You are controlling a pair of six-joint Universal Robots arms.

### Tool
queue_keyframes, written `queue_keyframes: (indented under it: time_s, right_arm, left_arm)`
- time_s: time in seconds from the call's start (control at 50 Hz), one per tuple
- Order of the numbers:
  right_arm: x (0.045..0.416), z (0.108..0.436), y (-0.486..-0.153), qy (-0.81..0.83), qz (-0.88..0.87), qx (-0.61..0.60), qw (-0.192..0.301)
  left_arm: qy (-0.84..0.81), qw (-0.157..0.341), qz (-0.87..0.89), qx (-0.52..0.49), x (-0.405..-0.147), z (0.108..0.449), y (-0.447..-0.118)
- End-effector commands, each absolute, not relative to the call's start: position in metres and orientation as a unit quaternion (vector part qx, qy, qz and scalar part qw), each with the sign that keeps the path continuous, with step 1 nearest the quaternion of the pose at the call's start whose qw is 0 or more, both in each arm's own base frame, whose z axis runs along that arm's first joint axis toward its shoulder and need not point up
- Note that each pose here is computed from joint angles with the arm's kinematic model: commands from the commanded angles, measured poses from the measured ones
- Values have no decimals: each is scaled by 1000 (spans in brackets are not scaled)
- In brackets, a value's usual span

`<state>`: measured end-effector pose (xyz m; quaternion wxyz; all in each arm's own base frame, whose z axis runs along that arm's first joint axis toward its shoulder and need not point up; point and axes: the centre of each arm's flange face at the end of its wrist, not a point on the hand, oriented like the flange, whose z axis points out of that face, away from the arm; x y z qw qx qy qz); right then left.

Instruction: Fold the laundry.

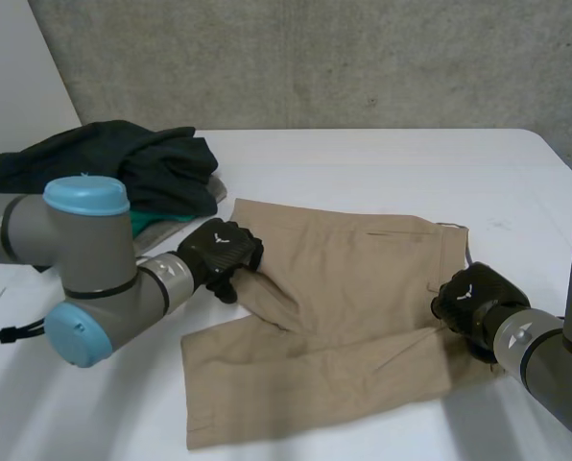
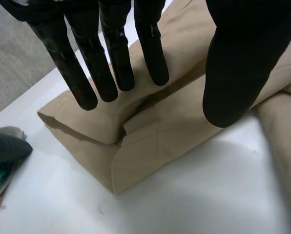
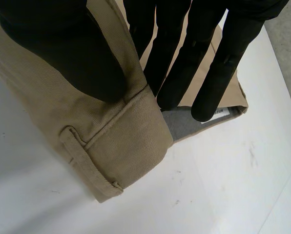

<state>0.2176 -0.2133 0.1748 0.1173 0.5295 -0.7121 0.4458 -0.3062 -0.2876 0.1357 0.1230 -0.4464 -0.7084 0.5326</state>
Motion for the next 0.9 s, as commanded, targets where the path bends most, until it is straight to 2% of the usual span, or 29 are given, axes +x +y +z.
queue_keyframes:
  time_s: [0.02, 0.24, 0.4, 0.5, 0.58, 0.64, 0.72, 0.9]
  right_arm:
    - [216, 174, -214, -715, 443, 528, 118]
    - [216, 174, -216, -713, 448, 526, 120]
    - [217, 175, -214, -711, 450, 527, 120]
    - [217, 175, -214, -711, 450, 527, 120]
    - [217, 174, -213, -712, 447, 528, 119]
    - [217, 174, -213, -712, 447, 528, 119]
    - [217, 174, -213, -711, 448, 529, 119]
    - [216, 173, -211, -713, 445, 529, 118]
  left_arm:
    - [-712, 119, 529, -447, -311, 122, -293]
    - [-731, 47, 533, -424, -301, 123, -296]
    - [-722, 29, 557, -409, -290, 158, -281]
    - [-736, 11, 544, -402, -281, 156, -273]
    - [-754, -34, 533, -382, -269, 155, -266]
    - [-757, -46, 532, -377, -267, 156, -263]
    - [-743, -36, 550, -379, -276, 161, -262]
    - [-694, 46, 586, -415, -298, 163, -271]
